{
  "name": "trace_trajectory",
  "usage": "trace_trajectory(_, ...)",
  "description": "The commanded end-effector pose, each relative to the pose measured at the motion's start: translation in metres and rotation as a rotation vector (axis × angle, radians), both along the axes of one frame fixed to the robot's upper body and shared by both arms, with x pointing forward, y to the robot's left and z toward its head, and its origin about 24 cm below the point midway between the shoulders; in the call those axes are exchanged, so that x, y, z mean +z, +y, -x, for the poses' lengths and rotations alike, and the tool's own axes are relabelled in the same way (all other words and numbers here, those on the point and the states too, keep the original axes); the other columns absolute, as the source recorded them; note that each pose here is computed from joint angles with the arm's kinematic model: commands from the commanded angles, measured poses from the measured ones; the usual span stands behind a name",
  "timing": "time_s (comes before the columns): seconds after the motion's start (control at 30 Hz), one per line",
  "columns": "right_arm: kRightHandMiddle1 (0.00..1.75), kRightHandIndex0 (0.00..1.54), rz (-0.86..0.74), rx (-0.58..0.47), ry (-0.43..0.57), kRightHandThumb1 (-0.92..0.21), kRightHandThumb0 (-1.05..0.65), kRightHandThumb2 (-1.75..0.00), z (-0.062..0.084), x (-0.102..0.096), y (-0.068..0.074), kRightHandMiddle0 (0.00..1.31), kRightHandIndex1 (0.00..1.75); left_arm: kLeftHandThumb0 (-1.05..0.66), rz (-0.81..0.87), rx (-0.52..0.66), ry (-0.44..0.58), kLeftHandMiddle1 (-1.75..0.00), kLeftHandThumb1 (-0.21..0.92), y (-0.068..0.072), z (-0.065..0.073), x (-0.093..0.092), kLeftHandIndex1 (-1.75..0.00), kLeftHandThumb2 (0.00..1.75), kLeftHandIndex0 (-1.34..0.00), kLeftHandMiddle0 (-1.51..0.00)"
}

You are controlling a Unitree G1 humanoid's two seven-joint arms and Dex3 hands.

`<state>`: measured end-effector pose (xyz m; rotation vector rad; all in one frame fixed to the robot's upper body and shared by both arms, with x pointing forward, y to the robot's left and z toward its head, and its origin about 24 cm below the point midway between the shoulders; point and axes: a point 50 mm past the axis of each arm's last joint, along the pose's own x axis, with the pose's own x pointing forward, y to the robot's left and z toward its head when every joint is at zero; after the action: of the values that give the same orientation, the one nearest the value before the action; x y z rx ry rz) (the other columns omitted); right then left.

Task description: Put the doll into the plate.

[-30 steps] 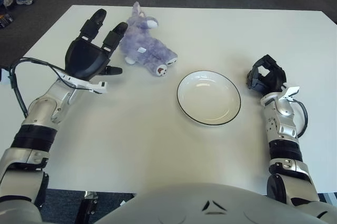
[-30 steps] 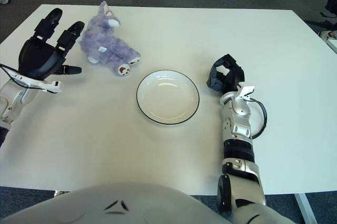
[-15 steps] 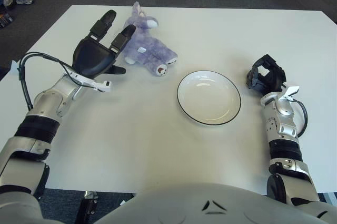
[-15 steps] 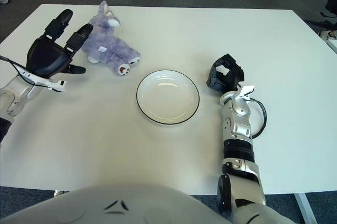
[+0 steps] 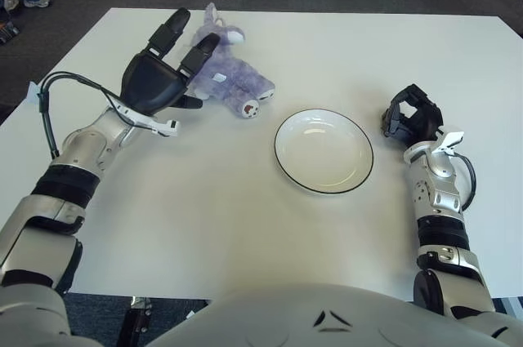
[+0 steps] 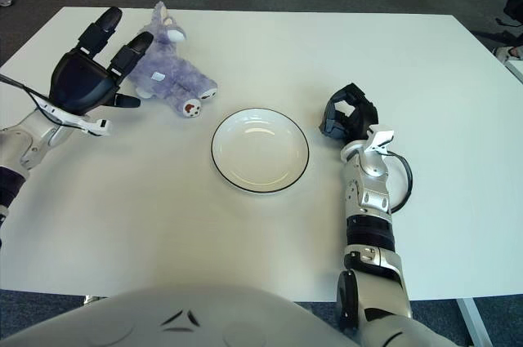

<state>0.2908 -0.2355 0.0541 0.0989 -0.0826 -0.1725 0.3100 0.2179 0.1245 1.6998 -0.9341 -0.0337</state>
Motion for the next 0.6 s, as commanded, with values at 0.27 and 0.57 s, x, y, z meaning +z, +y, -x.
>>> trace_trajectory(0.27,1.75,1.28,-0.034,-0.003,0.031,-0.34,-0.48,-1.29,0.003,-0.006,0.003,0.60,1.75,-0.78,0.026,-0.056,0.035,-0.02,0.73,-0.014,-0.009,0.003,-0.41,0.49,0.00,-0.08)
trace_trajectory(0.57,1.75,1.28,-0.029,0.000,0.032,-0.34,-0.48,-1.29,0.003,-0.006,0.003,0.60,1.75,-0.78,0.028,-0.066,0.098,0.00,0.73,-0.024,-0.018,0.002,-0.36,0.53,0.00,-0.05)
